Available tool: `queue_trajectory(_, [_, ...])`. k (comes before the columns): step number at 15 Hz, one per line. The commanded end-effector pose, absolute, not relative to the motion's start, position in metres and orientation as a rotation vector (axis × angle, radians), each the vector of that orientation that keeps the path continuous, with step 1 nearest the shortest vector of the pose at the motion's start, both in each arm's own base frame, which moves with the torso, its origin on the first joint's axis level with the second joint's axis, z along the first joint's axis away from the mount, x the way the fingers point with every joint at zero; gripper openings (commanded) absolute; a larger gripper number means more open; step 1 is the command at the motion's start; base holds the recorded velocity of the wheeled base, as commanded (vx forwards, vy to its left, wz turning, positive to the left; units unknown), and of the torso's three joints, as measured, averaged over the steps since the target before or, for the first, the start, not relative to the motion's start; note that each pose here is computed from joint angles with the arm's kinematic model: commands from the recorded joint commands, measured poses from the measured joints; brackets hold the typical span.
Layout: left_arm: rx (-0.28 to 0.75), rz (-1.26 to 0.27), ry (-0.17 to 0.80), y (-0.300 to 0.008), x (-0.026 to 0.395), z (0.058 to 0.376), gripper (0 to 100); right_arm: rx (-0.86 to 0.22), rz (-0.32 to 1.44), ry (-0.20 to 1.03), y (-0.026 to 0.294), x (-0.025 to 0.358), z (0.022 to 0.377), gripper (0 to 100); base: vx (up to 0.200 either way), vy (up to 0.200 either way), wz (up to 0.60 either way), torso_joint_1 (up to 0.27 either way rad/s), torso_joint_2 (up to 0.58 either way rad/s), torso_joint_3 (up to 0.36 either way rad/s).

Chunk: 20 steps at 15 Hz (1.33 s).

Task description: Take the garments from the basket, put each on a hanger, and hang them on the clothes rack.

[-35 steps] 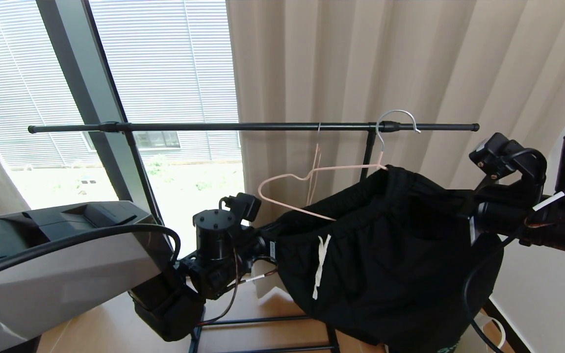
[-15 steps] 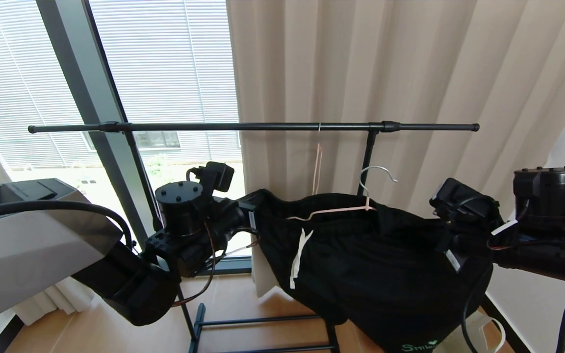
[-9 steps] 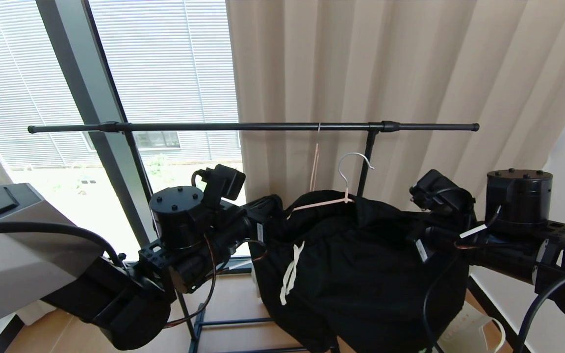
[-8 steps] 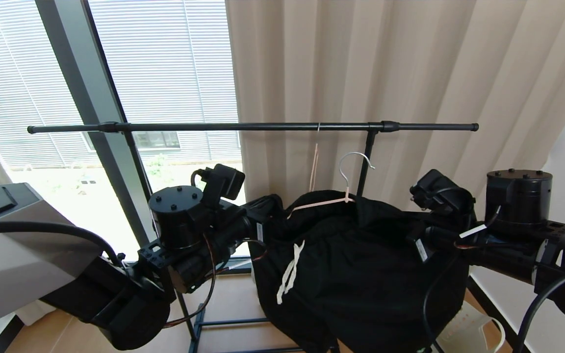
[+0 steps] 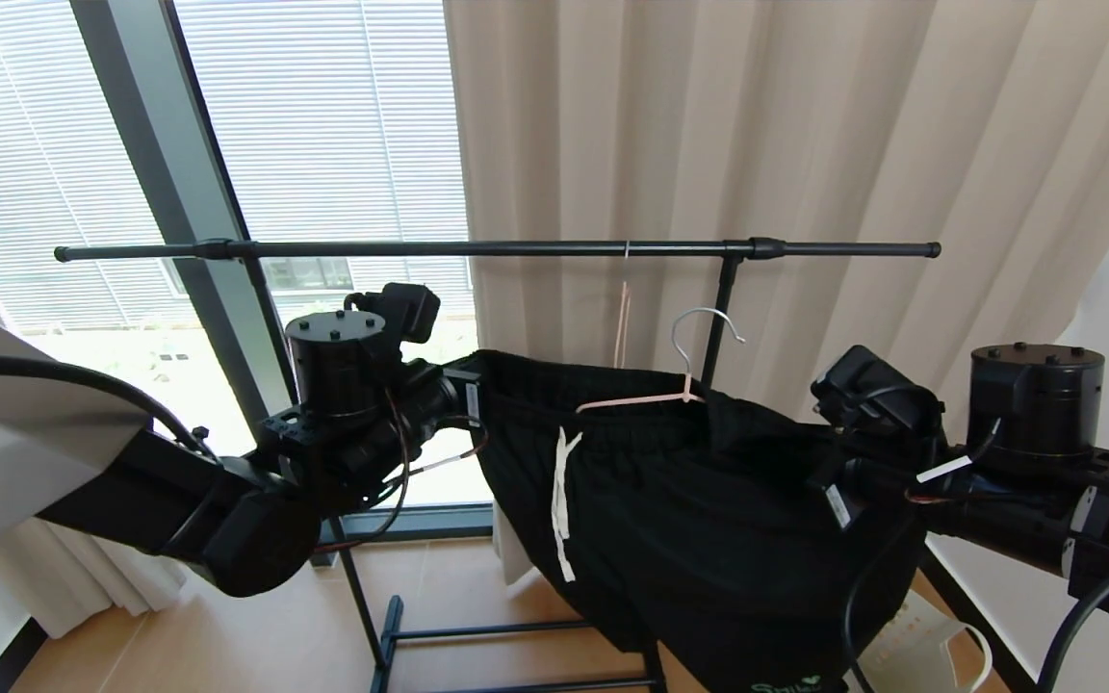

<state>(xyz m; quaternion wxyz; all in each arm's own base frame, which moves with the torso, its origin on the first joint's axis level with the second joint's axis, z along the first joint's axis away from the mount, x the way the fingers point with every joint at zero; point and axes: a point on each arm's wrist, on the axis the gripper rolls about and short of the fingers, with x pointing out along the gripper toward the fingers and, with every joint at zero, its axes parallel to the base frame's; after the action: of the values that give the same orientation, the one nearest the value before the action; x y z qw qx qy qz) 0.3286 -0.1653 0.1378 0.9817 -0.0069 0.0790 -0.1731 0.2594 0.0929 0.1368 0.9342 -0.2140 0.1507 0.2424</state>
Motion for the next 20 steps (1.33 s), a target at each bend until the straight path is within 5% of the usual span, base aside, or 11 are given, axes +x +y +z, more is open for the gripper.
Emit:
queue_trajectory(1, [-0.052,-0.31,0.188,-0.168,0.328,0.163,0,-0.44,0.502,0.299,0.094,0.256,0.137,0,0.0,0.0,0.0,0.0,0.0,0.0])
queue_trajectory(7, [-0.032,-0.36,0.396,-0.185,0.295,0.184,0,-0.45,0.482,0.208,0.113,0.249,0.132,0,0.0,0.0,0.0,0.0,0.0,0.0])
queue_trajectory(20, [-0.062,-0.435,0.367,-0.196,0.265,0.203,0,-0.476,0.341,0.195,0.128,0.267,0.106,0,0.0,0.0,0.0,0.0,0.0,0.0])
